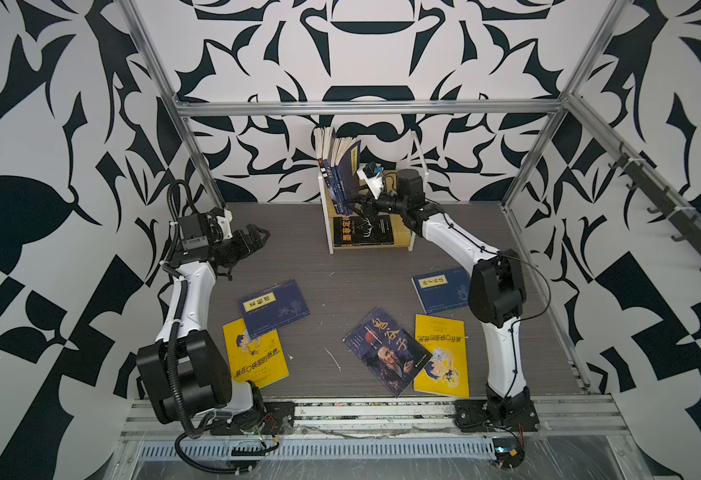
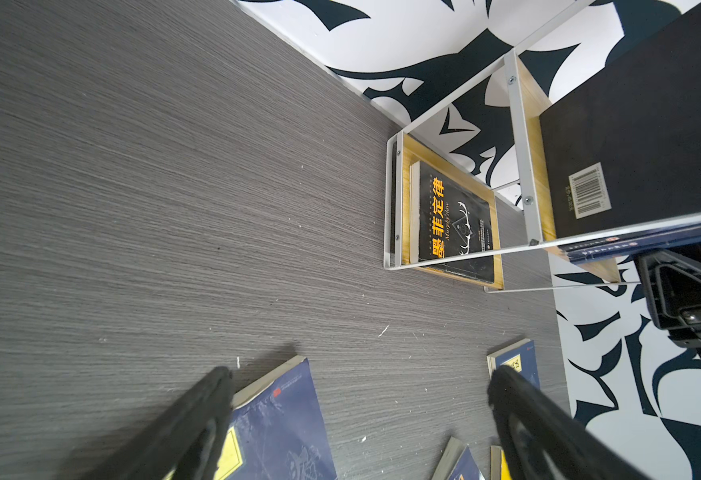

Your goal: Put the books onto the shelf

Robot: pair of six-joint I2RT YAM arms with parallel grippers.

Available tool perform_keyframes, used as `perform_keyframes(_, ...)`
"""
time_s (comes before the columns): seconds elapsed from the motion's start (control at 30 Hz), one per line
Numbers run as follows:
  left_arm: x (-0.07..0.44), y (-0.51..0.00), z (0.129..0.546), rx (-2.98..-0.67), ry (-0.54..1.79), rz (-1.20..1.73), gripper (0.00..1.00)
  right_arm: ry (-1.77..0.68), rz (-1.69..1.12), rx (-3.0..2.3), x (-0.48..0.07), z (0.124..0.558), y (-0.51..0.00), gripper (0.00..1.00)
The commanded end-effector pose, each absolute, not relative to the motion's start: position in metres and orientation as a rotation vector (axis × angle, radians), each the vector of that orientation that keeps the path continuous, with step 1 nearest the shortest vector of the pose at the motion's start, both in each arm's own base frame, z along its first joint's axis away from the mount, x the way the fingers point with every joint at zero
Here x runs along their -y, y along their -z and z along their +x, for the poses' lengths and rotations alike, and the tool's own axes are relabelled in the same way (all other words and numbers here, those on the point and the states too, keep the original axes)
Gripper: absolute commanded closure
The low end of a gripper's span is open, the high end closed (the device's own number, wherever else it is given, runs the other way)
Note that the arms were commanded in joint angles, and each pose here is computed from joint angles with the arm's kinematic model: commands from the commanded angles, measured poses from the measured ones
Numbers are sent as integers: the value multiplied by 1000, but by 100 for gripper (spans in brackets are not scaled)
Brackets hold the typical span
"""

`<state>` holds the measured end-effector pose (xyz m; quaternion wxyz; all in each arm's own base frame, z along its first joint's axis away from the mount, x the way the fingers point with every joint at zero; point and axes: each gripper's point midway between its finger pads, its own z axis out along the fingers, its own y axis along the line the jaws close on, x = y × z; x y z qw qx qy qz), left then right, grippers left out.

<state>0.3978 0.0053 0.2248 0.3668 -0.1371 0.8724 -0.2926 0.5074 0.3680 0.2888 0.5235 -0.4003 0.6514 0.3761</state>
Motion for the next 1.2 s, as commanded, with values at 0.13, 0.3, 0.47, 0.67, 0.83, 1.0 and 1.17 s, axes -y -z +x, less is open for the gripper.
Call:
perform_keyframes(0.13,-6,-228,397,-2231,755,-344,0,-882,-954,-1461,-369,505,-327,47)
perform_keyframes(0.3,-6,-228,397,-2229,754,-344,0,-873,-949,-1461,-362,494,-334,39)
perform_keyframes(0.47,-4,-228,395,-2231,757,-316,0,-848,-931,-1509,-342,467,-337,26)
perform_keyframes(0.67,11,-228,394,-2242,798,-219,0,-781,-936,-1667,-308,419,-313,20)
perform_keyframes(0.83,37,-218,387,-2296,789,-46,1,-723,-975,-1824,-277,371,-269,19)
perform_keyframes(1.0,67,-202,375,-2375,723,191,0,-615,-1105,-1798,-249,321,-241,19)
perform_keyframes(1.17,97,-191,362,-2420,735,349,0,-513,-1348,-1854,-222,271,-211,18)
